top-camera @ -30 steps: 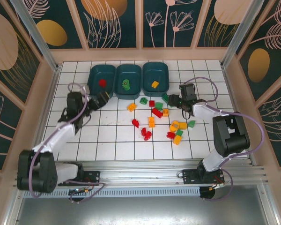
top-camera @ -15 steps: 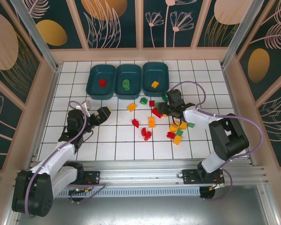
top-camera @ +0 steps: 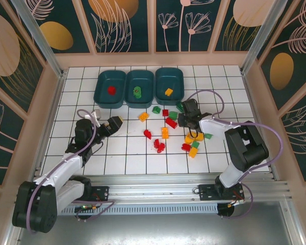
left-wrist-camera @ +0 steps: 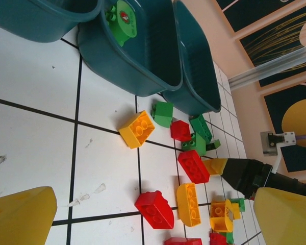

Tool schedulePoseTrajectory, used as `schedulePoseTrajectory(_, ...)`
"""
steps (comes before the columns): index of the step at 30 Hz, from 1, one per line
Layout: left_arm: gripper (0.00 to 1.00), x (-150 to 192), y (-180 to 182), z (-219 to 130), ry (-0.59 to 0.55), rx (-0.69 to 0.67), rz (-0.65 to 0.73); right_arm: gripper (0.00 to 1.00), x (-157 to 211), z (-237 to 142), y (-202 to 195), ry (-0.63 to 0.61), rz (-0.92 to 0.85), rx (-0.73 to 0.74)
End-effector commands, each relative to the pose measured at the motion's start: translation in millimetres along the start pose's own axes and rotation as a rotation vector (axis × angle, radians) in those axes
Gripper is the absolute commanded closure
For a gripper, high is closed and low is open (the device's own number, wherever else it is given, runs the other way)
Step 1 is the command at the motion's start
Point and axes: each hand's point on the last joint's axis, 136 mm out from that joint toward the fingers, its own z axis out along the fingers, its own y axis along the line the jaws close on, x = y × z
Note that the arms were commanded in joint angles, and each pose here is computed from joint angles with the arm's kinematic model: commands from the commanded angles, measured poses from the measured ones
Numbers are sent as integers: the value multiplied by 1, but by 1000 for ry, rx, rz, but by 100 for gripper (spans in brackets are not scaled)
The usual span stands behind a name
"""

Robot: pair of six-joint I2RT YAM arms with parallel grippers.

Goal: Sort the legos into containers by color

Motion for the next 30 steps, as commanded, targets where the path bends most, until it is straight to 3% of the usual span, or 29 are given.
schedulePoseTrajectory(1,2,-5,-16,5,-1,52,24,84,-28,-25,-6,-91,-3,27)
schedulePoseTrajectory(7,2,6,-22,27,59,63,17,86,-109,-34,29,-235,-11,-63)
schedulePoseTrajectory(13,3,38,-28,60,180,4,68,86,-157,10,59,-244,-53,-94)
schedulePoseTrajectory(17,9,44,-9,80,215,-142,135,86,-162,54,59,-180,-69,-78)
schedulePoseTrajectory(20,15,40,4,98,250,-243,220,77,-170,61,64,-182,-76,-85)
schedulePoseTrajectory(24,20,33,9,125,295,-338,369,52,-187,40,70,-230,-85,-109)
schedulePoseTrajectory(30,22,41,15,145,342,-350,413,41,-193,-15,64,-311,-73,-122)
